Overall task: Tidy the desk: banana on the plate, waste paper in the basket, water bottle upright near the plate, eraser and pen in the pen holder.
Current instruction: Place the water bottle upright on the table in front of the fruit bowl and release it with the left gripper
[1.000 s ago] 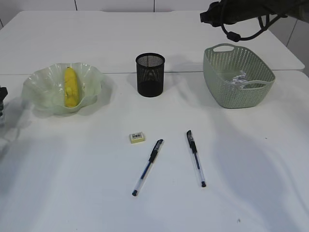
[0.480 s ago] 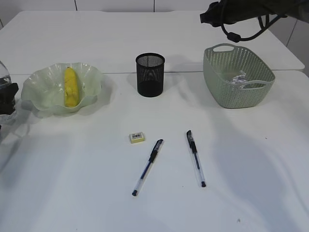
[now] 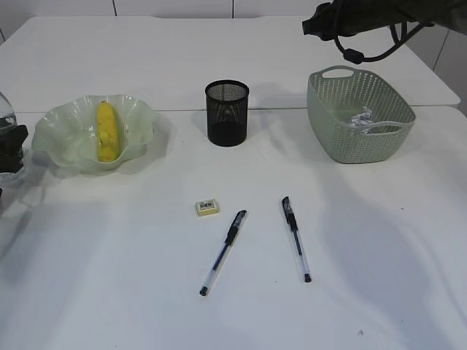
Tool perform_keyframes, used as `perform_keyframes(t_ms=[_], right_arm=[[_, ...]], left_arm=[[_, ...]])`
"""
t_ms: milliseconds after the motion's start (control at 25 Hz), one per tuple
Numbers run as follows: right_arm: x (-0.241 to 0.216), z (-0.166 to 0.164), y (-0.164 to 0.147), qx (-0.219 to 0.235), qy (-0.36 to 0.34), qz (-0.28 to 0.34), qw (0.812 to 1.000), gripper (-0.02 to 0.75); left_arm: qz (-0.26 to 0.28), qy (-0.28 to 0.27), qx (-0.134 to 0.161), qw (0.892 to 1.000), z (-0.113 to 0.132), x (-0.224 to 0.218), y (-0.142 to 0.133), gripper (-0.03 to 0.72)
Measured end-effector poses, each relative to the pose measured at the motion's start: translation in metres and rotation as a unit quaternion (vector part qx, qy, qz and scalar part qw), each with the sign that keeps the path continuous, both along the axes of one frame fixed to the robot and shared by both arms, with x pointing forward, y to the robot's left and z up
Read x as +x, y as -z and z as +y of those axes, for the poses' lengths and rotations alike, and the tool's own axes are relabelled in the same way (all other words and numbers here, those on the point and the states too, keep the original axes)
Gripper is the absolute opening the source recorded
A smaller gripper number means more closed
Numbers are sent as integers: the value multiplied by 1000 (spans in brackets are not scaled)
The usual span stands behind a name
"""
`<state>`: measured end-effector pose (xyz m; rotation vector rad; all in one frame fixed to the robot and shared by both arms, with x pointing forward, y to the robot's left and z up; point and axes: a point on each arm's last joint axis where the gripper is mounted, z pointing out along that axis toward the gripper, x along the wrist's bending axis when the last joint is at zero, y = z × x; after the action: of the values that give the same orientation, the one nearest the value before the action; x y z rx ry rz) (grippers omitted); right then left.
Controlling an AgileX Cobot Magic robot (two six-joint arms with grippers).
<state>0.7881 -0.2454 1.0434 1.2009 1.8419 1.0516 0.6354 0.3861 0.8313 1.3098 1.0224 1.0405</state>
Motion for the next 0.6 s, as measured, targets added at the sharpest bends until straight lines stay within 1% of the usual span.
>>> perform_keyframes(t_ms=[240, 600], right_arm=[[0, 0, 0, 0, 0, 0, 1000, 280], [0, 0, 0, -1, 0, -1, 1000, 280]], left_arm=[[0, -1, 0, 1000, 0, 0, 0, 379], [-2, -17, -5, 1000, 3, 1, 0, 391]])
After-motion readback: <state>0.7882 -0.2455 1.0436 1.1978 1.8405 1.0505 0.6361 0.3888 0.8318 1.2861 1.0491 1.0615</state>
